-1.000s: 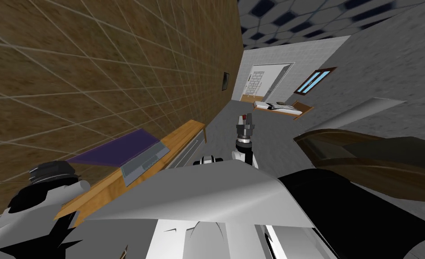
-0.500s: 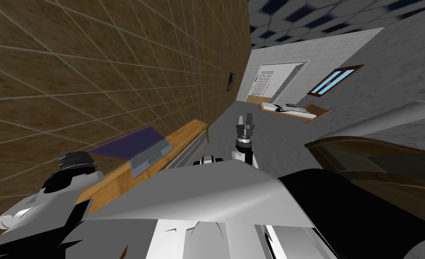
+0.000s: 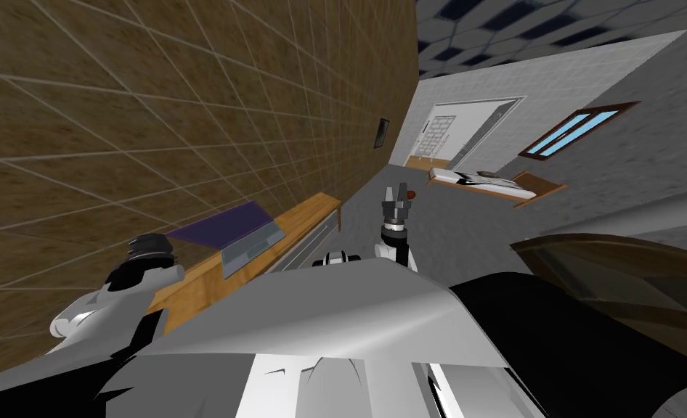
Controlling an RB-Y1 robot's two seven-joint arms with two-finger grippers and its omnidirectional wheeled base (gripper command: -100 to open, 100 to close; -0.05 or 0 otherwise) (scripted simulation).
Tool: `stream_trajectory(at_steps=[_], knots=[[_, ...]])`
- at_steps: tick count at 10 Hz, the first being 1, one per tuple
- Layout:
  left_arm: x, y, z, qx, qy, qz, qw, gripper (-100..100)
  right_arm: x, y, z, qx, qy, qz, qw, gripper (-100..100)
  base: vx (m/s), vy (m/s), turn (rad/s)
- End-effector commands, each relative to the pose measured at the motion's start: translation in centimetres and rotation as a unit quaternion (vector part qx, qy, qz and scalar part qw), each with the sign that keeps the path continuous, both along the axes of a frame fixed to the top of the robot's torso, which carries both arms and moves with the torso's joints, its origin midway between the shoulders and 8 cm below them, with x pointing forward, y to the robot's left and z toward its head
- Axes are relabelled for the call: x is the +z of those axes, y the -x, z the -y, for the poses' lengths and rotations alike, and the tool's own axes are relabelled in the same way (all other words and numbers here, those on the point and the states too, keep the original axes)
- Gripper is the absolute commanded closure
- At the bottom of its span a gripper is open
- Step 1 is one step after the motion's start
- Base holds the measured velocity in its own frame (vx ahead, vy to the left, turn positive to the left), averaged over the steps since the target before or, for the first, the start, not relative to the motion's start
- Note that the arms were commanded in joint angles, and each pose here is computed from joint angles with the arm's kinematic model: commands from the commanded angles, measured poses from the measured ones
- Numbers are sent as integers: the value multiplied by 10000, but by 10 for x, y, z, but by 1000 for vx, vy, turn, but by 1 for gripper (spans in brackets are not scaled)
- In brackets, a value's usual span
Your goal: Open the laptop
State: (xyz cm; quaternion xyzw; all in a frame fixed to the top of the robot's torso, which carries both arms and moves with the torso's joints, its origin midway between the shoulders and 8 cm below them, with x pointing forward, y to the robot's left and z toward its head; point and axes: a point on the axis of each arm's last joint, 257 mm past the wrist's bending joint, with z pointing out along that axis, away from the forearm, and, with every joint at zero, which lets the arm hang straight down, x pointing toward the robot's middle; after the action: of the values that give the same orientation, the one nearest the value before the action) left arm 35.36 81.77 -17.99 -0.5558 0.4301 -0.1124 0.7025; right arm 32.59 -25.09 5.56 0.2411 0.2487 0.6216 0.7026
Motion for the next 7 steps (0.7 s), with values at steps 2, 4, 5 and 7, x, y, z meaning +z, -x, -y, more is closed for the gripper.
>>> stream_trajectory(at_steps=[2, 4, 5, 7], knots=[[-8, -35, 25, -262, 45, -76, 9996, 100, 0, 0, 0, 0, 0, 0, 10000, 0, 27, -4, 210], [-5, -61, 41, -436, 73, 0, 9990, 100, 0, 0, 0, 1, 0, 1, 10000, 0, 5, 1, 129], [-6, -62, 43, -471, -10, -99, 9988, 100, 0, 0, 0, 0, 0, 0, 10000, 0, 22, -4, 139], [-1, -87, 60, -653, -26, -61, 9978, 100, 0, 0, 0, 0, 0, 0, 10000, 0, 25, -6, 198]])
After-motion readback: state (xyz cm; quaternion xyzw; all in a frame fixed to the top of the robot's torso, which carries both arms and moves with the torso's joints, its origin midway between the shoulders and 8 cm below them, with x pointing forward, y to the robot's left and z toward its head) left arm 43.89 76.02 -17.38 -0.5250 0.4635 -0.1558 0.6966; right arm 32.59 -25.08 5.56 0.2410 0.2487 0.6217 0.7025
